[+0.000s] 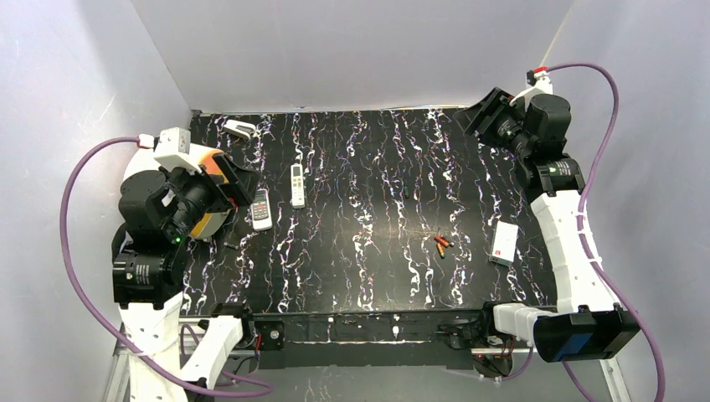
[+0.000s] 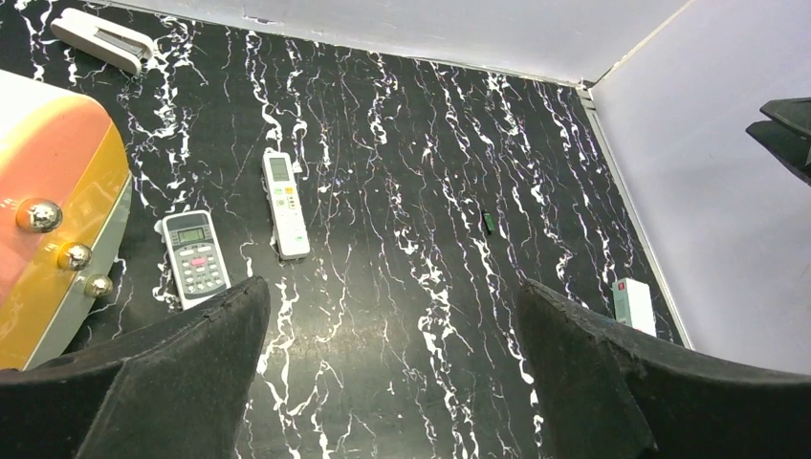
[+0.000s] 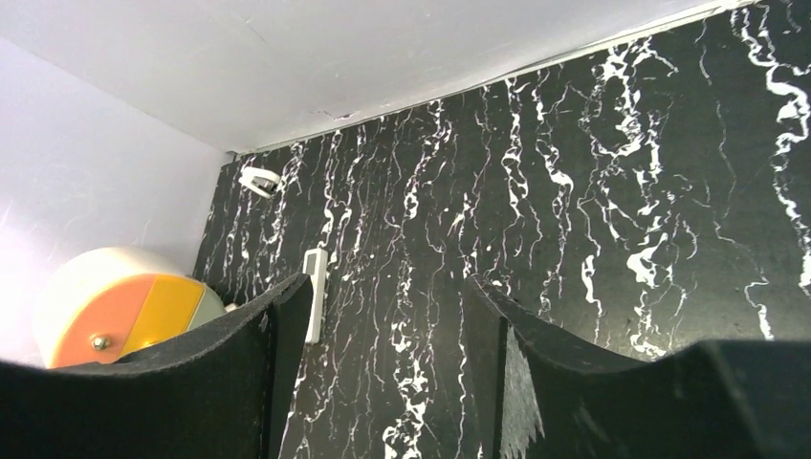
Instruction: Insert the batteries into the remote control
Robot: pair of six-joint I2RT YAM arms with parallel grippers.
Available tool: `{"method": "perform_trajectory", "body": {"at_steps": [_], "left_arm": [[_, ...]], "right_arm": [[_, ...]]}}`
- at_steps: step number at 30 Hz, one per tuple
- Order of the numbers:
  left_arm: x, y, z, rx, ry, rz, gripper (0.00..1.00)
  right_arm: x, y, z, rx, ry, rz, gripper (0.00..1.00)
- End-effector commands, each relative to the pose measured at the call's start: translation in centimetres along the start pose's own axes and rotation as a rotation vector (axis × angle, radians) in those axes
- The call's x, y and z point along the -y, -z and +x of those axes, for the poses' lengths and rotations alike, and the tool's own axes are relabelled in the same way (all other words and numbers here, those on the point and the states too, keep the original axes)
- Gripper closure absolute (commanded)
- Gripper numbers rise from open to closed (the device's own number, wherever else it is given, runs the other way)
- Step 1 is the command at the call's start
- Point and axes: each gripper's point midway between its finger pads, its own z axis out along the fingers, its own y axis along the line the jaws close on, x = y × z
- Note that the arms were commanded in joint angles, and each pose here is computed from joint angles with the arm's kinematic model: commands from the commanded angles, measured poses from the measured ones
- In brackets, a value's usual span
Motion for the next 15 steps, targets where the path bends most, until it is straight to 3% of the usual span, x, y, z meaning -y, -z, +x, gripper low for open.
{"method": "perform_trajectory", "body": {"at_steps": [1,8,11,15], "left_arm": [[-0.3,-1.7,0.1,-0.003,0.010,0.016,0.02],[-1.1,-4.9,0.2,-0.025,0.107,-0.002,0.02],[0.5,-7.6,0.4,-0.102,0.115,0.120,0.01],[1.0,-11.5,1.5,-0.200,0.174,0.142,0.02]], "right_arm": [[-0.9,0.1,-0.1,0.016,-0.014,-0.060,0.32],[2.4,-1.0,2.7,-0.080,-0.045,0.073,0.22],[3.5,-1.9,4.2,-0.096,-0.037,0.074,0.22],[4.2,-2.9,6.7,-0.125,-0.045,0.027,0.19]]}}
